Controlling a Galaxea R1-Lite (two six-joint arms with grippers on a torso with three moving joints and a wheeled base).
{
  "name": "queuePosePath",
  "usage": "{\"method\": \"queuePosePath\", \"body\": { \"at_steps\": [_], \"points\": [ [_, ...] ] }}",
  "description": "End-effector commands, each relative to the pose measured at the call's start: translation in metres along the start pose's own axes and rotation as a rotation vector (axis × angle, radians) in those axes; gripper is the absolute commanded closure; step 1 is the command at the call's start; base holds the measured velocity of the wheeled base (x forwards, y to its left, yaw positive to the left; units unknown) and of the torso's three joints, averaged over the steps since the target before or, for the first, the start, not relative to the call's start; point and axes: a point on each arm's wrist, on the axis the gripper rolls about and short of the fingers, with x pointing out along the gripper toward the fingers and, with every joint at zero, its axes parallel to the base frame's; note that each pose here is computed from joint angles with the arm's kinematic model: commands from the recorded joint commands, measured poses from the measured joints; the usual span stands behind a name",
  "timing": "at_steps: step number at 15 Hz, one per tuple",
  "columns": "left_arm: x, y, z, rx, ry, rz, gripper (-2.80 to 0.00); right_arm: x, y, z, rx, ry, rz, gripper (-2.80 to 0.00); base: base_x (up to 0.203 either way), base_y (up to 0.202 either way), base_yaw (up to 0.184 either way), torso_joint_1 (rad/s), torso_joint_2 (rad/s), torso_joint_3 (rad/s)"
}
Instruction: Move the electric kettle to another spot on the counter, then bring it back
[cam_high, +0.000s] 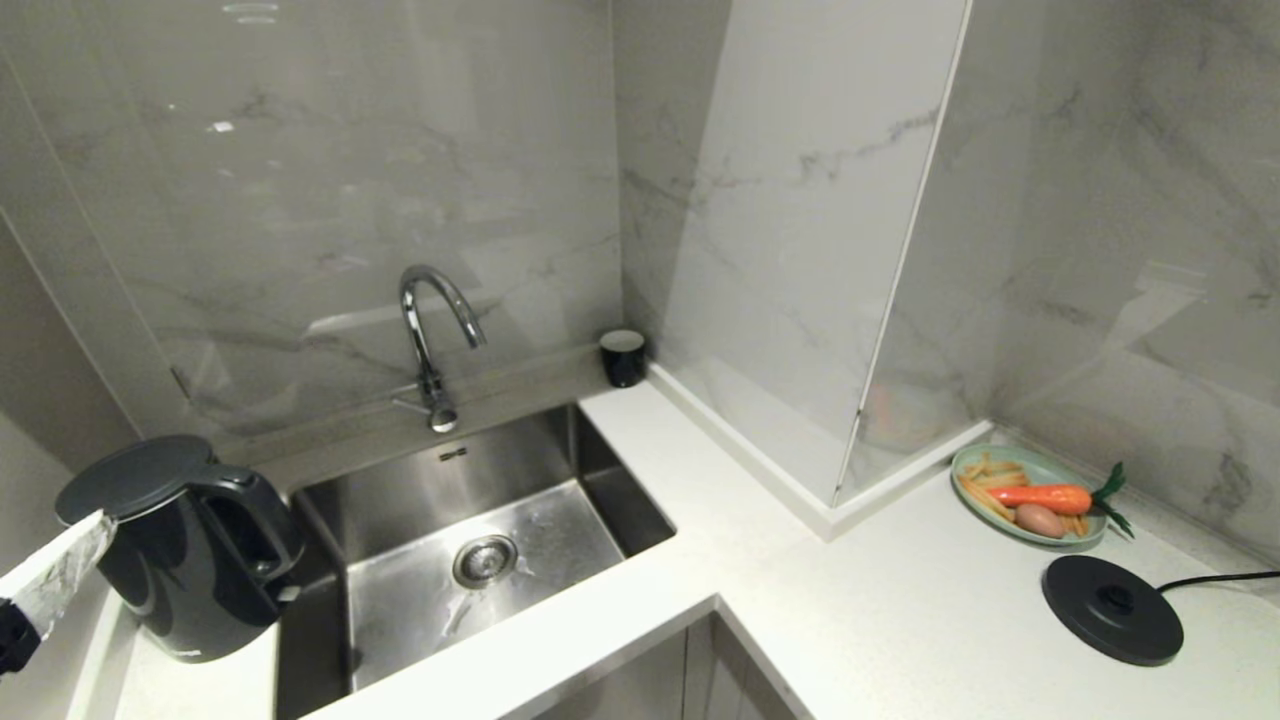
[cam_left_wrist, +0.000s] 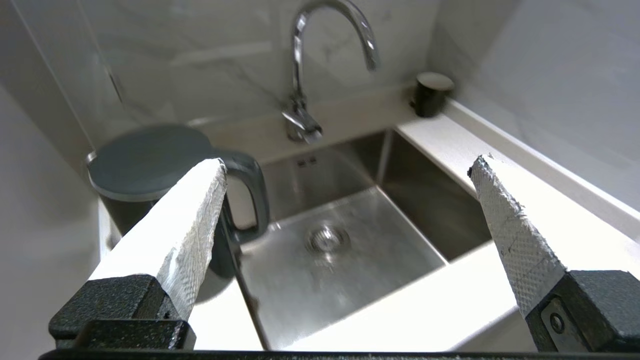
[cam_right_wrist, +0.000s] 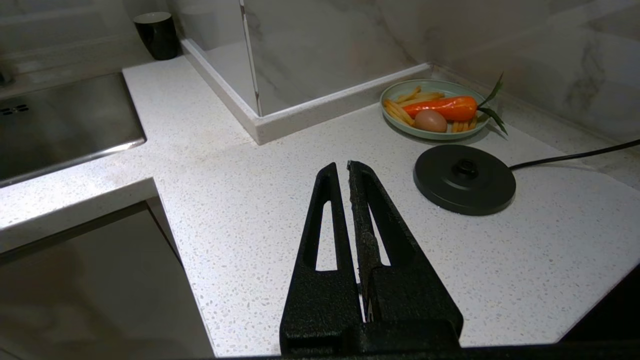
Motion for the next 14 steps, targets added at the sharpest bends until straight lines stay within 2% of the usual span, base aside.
{"method": "queuePosePath", "body": {
  "at_steps": [1, 2, 4, 5, 7, 10, 12, 13, 14],
  "points": [
    [-0.038, -0.007, 0.004, 0.012, -0.078, -0.011, -2.8, 0.0, 0.0, 0.0, 0.0, 0.0, 0.0, 0.0, 0.0, 0.0, 0.0, 0.0, 0.0, 0.0],
    [-0.048, -0.008, 0.006, 0.015, -0.09, -0.014, -2.8, 0.0, 0.0, 0.0, 0.0, 0.0, 0.0, 0.0, 0.0, 0.0, 0.0, 0.0, 0.0, 0.0],
    [-0.067, -0.012, 0.01, 0.006, -0.046, -0.054, -2.8, 0.0, 0.0, 0.0, 0.0, 0.0, 0.0, 0.0, 0.0, 0.0, 0.0, 0.0, 0.0, 0.0],
    [-0.078, -0.012, 0.009, 0.003, -0.04, -0.122, -2.8, 0.0, 0.0, 0.0, -0.001, 0.0, 0.001, 0.0, 0.0, 0.0, 0.0, 0.0, 0.0, 0.0],
    [-0.099, -0.011, 0.006, 0.006, -0.066, -0.201, -2.8, 0.0, 0.0, 0.0, 0.0, 0.0, 0.0, 0.0, 0.0, 0.0, 0.0, 0.0, 0.0, 0.0],
    [-0.115, -0.01, -0.002, 0.011, -0.083, -0.213, -2.8, 0.0, 0.0, 0.0, 0.0, 0.0, 0.0, 0.0, 0.0, 0.0, 0.0, 0.0, 0.0, 0.0],
    [-0.127, -0.009, -0.013, 0.028, -0.122, -0.225, -2.8, 0.0, 0.0, 0.0, 0.0, 0.0, 0.0, 0.0, 0.0, 0.0, 0.0, 0.0, 0.0, 0.0],
    [-0.133, -0.009, -0.024, 0.033, -0.122, -0.23, -2.8, 0.0, 0.0, 0.0, -0.001, 0.0, 0.0, 0.0, 0.0, 0.0, 0.0, 0.0, 0.0, 0.0],
    [-0.132, -0.008, -0.038, 0.039, -0.078, -0.226, -2.8, 0.0, 0.0, 0.0, 0.0, 0.0, 0.001, 0.0, 0.0, 0.0, 0.0, 0.0, 0.0, 0.0]
  ]
}}
